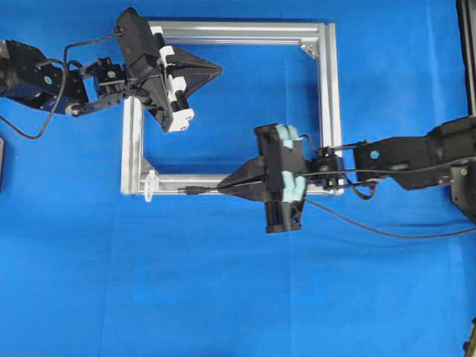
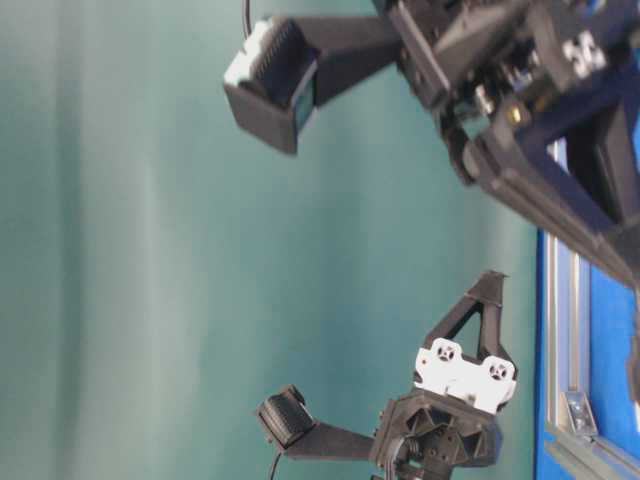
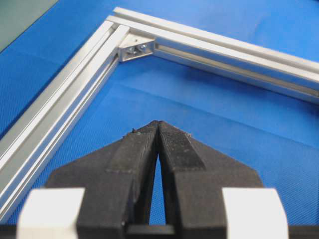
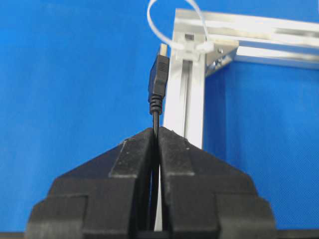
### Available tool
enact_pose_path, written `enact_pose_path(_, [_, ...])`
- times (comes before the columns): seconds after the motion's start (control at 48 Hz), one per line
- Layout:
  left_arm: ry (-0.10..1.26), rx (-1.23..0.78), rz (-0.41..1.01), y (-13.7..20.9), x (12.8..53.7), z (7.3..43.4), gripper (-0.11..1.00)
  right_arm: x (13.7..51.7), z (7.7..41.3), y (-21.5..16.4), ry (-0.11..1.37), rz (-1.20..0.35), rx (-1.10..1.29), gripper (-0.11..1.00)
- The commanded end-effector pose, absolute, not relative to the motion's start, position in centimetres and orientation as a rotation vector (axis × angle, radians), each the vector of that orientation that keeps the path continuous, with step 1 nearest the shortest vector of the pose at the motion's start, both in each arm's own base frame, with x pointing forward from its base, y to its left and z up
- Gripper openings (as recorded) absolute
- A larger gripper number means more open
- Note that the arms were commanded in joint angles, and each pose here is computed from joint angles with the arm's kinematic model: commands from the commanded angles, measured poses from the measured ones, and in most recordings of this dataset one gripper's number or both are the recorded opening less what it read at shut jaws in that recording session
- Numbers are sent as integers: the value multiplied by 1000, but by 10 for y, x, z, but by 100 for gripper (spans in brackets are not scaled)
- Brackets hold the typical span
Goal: Insert the wire through the string loop located on the left side.
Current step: 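Carry the plug up to the white zip-tie loop at the frame corner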
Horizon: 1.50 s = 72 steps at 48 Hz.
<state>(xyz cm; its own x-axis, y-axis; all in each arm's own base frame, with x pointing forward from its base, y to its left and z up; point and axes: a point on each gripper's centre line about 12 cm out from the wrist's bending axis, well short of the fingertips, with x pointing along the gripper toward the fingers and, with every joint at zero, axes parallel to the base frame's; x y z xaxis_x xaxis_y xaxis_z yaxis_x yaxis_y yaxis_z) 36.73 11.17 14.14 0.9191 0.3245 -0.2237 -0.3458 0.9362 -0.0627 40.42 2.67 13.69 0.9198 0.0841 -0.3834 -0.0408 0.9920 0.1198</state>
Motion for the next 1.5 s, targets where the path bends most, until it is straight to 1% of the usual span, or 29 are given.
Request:
enact_pose_path(0.0, [171,-97,344,112,369,155,0,419,149,27,364,63,112,0])
enact_pose_path(0.229, [169,-98,345,113,369,155,0,442,142,25,407,51,110,0])
enact_pose_path(0.458, [173,-98,345,112,368,154,0,451,140,21,406,41,111,0])
enact_pose_path(1.479, [174,-98,345,112,368,154,0,450,137,18,416,33,111,0])
